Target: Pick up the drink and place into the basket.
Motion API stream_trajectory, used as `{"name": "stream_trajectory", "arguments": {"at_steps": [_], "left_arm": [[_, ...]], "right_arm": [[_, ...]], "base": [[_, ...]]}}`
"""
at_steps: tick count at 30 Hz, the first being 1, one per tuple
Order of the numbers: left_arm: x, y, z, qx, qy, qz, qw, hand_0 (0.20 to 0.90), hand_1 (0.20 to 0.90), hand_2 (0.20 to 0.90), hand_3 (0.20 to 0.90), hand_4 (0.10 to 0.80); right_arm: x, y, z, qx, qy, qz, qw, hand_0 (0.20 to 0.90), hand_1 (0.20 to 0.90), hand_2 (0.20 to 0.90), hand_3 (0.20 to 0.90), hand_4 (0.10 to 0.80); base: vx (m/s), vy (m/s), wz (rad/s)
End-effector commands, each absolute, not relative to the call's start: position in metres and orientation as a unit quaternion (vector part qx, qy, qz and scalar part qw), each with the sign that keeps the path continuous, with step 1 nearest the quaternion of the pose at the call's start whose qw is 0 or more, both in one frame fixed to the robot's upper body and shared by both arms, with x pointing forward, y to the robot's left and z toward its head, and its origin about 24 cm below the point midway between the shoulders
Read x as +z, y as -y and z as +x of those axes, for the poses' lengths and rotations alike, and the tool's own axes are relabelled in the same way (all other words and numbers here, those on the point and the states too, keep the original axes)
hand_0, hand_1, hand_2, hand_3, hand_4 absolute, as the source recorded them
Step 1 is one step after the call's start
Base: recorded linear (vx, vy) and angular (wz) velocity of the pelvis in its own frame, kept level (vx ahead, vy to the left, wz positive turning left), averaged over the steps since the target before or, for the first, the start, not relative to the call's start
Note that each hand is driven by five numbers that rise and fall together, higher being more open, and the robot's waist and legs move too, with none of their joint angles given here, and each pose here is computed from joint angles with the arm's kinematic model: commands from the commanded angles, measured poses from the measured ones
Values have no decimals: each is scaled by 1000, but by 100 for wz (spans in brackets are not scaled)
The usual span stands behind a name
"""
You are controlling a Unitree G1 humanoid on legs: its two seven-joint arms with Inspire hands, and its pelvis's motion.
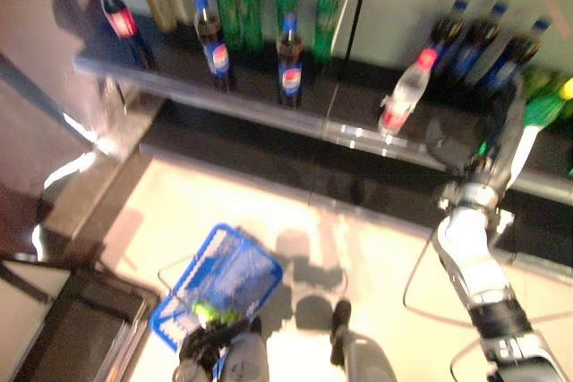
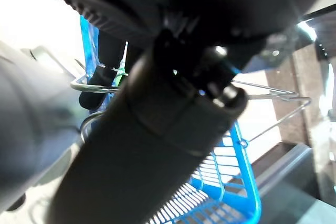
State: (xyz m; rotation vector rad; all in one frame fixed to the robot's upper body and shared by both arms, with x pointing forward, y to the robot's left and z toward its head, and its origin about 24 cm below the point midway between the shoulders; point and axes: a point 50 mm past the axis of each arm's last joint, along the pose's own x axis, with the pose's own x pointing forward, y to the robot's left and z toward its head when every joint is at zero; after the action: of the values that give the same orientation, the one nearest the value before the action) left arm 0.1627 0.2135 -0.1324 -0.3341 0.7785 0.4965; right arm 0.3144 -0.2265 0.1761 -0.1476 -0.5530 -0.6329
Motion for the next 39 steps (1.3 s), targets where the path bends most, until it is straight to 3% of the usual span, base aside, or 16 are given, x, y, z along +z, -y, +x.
{"name": "stream_trajectory", "arguments": {"at_steps": [1, 21, 39], "left_arm": [[-122, -222, 161, 241, -318, -152, 905, 300, 300, 300, 200, 100], [-107, -211, 191, 213, -280, -166, 921, 300, 300, 300, 200, 100], [-101, -218, 199, 199, -278, -156, 927, 300, 300, 300, 200, 100]], "right_arm": [[243, 225, 307, -319, 408, -25, 855, 900, 900, 900, 900, 800], [314, 226, 324, -340, 441, 41, 830, 900, 900, 900, 900, 800], [362, 223, 340, -279, 426, 36, 860, 900, 900, 900, 900, 800]], "base": [[-123, -4, 4], [-18, -7, -1], [24, -6, -2]]}}
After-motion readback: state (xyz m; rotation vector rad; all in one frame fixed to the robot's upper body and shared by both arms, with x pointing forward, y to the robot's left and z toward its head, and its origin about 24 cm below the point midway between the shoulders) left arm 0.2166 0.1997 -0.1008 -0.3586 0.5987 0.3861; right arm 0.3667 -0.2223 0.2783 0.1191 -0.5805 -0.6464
